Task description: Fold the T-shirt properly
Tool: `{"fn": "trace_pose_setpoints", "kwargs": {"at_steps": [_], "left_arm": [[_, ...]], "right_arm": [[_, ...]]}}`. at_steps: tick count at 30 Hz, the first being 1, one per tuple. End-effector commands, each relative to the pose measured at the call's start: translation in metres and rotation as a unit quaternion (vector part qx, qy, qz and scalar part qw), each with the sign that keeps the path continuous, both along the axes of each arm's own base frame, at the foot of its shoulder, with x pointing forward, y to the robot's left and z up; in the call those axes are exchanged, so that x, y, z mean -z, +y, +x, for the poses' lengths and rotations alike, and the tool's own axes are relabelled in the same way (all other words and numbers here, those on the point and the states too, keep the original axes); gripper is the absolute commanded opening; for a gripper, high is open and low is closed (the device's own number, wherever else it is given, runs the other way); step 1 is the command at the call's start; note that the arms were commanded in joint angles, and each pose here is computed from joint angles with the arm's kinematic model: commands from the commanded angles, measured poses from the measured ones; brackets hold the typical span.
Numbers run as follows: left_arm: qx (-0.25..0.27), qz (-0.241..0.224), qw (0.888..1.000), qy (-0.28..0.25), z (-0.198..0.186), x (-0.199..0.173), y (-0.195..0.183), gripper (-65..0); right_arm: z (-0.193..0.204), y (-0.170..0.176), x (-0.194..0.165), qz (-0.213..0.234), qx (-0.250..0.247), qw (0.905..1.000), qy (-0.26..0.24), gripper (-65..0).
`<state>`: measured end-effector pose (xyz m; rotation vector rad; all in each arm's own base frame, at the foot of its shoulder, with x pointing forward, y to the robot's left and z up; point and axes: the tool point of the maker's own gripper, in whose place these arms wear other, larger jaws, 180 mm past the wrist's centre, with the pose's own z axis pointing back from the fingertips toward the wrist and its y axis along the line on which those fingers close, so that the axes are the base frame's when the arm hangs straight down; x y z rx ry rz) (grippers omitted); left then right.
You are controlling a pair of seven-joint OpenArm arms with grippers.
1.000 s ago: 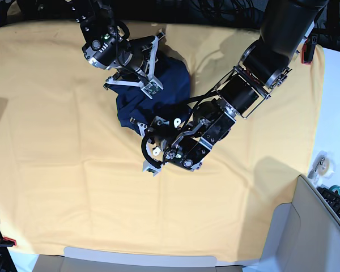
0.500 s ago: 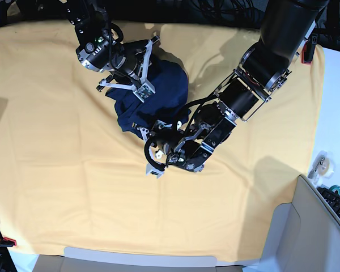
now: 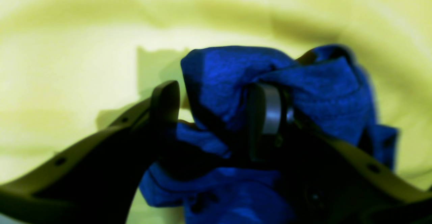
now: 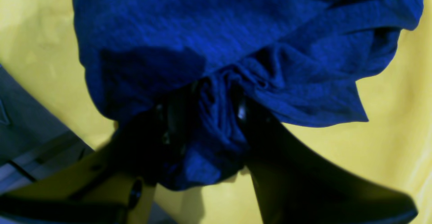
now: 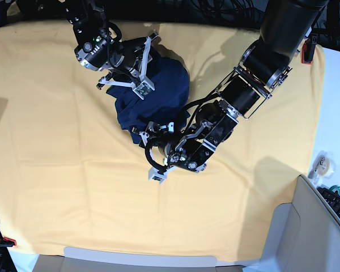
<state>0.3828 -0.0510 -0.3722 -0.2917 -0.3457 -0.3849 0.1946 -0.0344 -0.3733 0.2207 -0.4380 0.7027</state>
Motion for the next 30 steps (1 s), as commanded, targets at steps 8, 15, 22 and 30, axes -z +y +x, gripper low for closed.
{"fn": "trace_pose_setpoints", "kwargs": {"at_steps": [8, 15, 22, 30], "left_arm": [[-0.075, -0.084, 0.991, -0.068, 0.043, -0.061, 0.023, -34.8], [-0.132, -0.147, 0.973, -0.116, 0.043, -0.096, 0.060, -34.8], [-0.159, -0.155, 0.968, -0.117, 0.013, -0.083, 0.087, -36.9], [-0.181, -0.183, 0.963, -0.082, -0.029, -0.060, 0.084, -62.2]], "right_arm": [[0.032, -0.060, -0.013, -0.010, 0.109, 0.9932, -0.041, -47.5], [0.045, -0.075, -0.021, 0.008, 0.149, 0.9865, -0.068, -47.5], [0.057, -0.065, -0.040, 0.095, 0.165, 0.9780, -0.087, -47.5], [0.063, -0.042, -0.052, 0.150, 0.149, 0.9721, -0.102, -61.7]]}}
